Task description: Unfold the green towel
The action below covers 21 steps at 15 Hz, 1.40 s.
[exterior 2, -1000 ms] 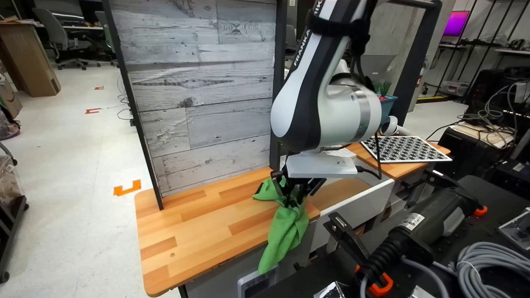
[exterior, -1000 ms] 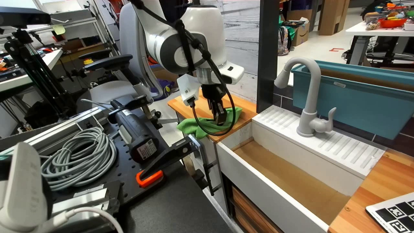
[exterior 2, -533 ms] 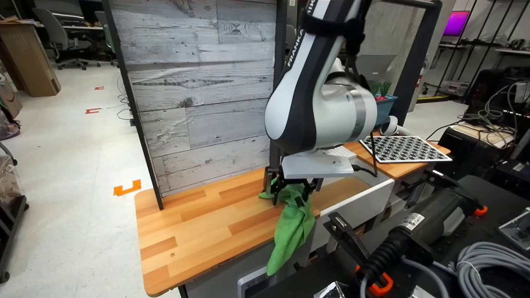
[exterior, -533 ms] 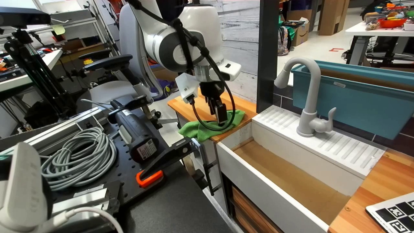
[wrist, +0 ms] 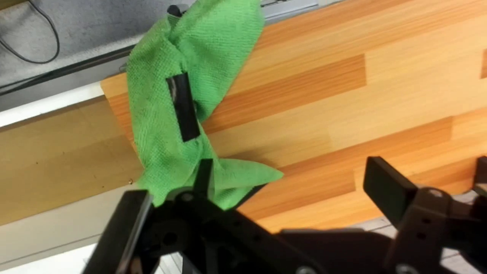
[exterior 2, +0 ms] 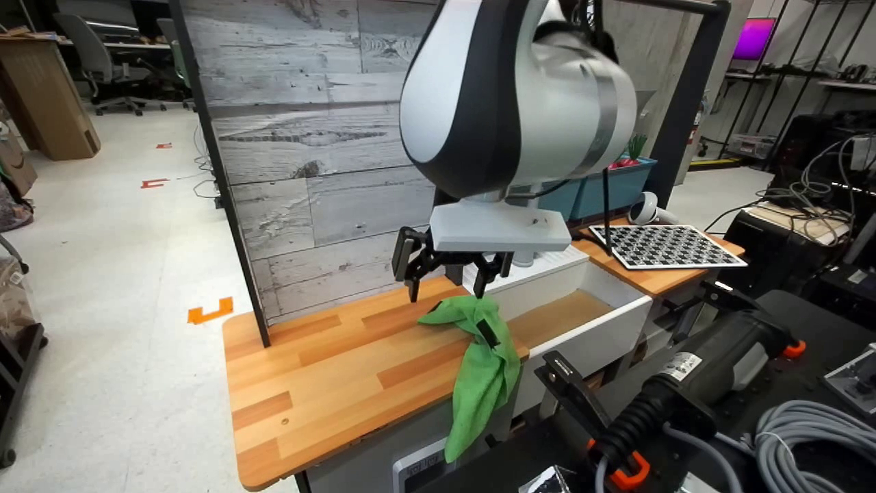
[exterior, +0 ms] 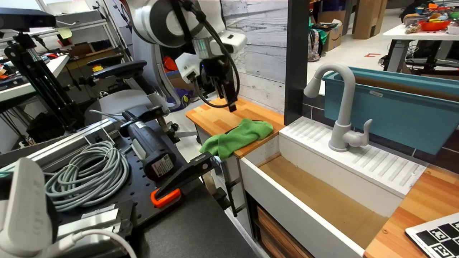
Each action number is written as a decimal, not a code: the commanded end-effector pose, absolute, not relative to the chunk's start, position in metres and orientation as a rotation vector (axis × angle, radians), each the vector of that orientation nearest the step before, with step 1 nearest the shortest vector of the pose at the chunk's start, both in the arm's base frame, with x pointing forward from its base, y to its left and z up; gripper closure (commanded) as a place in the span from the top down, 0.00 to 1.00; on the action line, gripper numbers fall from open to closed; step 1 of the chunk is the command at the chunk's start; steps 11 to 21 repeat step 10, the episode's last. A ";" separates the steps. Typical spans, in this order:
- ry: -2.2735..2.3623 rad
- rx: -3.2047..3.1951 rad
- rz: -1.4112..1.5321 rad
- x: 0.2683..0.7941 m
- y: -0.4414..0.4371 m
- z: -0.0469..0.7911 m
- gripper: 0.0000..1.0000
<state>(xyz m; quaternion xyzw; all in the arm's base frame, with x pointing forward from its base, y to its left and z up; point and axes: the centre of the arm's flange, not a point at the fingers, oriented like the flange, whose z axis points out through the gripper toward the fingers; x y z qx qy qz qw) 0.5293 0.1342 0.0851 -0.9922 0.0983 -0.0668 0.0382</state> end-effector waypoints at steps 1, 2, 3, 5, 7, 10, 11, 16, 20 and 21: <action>0.281 -3.035 -0.309 0.491 0.144 0.137 1.00; 0.280 -3.033 -0.258 0.515 0.144 0.110 1.00; 0.271 -3.031 -0.262 0.510 0.147 0.117 1.00; 0.274 -3.031 -0.261 0.512 0.146 0.116 1.00; 0.280 -3.035 -0.250 0.511 0.143 0.111 1.00; 0.281 -3.037 -0.246 0.511 0.143 0.109 1.00; 0.281 -3.037 -0.246 0.511 0.143 0.109 1.00; 0.281 -3.037 -0.246 0.511 0.143 0.109 1.00; 0.281 -3.037 -0.246 0.511 0.143 0.109 1.00; 0.281 -3.037 -0.246 0.511 0.143 0.109 1.00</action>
